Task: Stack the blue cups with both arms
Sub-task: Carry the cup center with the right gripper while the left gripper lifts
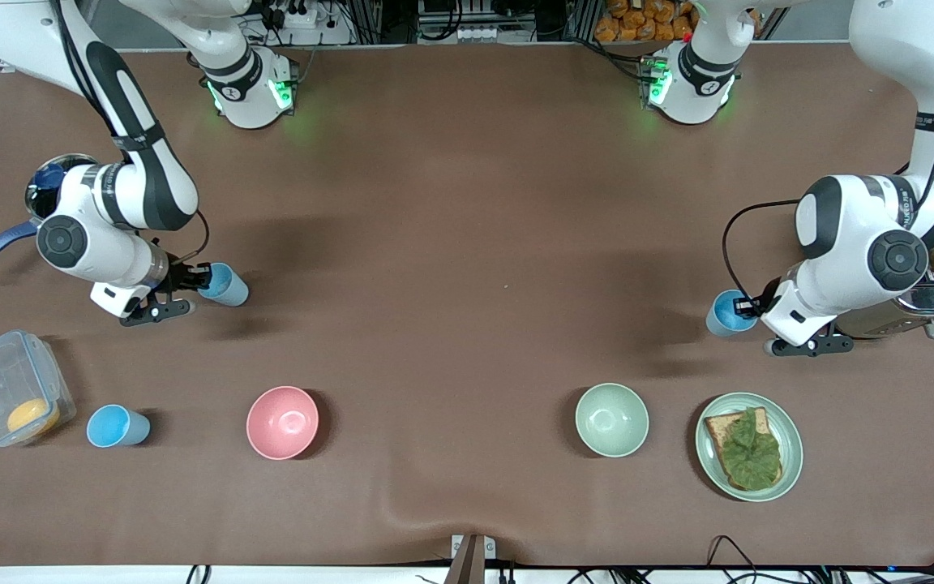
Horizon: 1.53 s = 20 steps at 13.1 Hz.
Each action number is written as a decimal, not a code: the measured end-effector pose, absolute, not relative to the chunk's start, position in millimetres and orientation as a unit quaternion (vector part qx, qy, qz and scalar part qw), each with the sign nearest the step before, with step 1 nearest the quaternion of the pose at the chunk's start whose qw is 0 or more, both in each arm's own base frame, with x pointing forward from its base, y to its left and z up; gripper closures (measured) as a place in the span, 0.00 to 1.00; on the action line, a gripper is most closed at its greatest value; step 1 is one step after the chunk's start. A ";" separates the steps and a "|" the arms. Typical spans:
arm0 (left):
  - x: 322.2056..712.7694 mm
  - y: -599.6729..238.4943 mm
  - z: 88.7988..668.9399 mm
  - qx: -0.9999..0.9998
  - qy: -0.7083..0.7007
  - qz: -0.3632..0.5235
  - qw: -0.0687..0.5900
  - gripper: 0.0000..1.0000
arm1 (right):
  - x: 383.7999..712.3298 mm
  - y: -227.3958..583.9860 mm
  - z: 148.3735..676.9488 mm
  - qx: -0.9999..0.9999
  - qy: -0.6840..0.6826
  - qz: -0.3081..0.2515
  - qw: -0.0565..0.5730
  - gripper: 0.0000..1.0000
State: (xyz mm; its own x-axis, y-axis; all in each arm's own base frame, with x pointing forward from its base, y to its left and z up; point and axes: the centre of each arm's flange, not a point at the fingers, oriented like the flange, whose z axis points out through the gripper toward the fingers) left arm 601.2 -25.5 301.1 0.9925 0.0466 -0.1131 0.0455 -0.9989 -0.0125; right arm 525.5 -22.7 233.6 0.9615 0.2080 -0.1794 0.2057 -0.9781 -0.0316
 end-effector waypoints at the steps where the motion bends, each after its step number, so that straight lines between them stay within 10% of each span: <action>1: 603.5 -26.0 305.9 -0.998 -0.023 0.058 0.005 0.96 | 525.3 -19.7 233.8 -0.991 -0.096 0.095 0.006 0.88; 10: 621.8 -29.8 346.4 -0.999 -0.019 0.047 0.004 0.96 | 550.9 128.4 311.1 -0.992 -0.074 0.099 -0.004 0.97; 20: 633.7 -52.2 388.9 -1.000 -0.001 0.028 -0.002 0.96 | 394.1 430.5 294.6 -0.996 0.013 0.084 0.006 0.97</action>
State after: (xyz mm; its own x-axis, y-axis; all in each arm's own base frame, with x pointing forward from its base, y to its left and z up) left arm 633.7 -52.2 388.9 0.9984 0.0023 -0.0560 0.0025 -1.0000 0.0029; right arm 394.1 430.5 294.6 0.9854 -0.0252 -0.1685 -0.0272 -0.9996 -0.0097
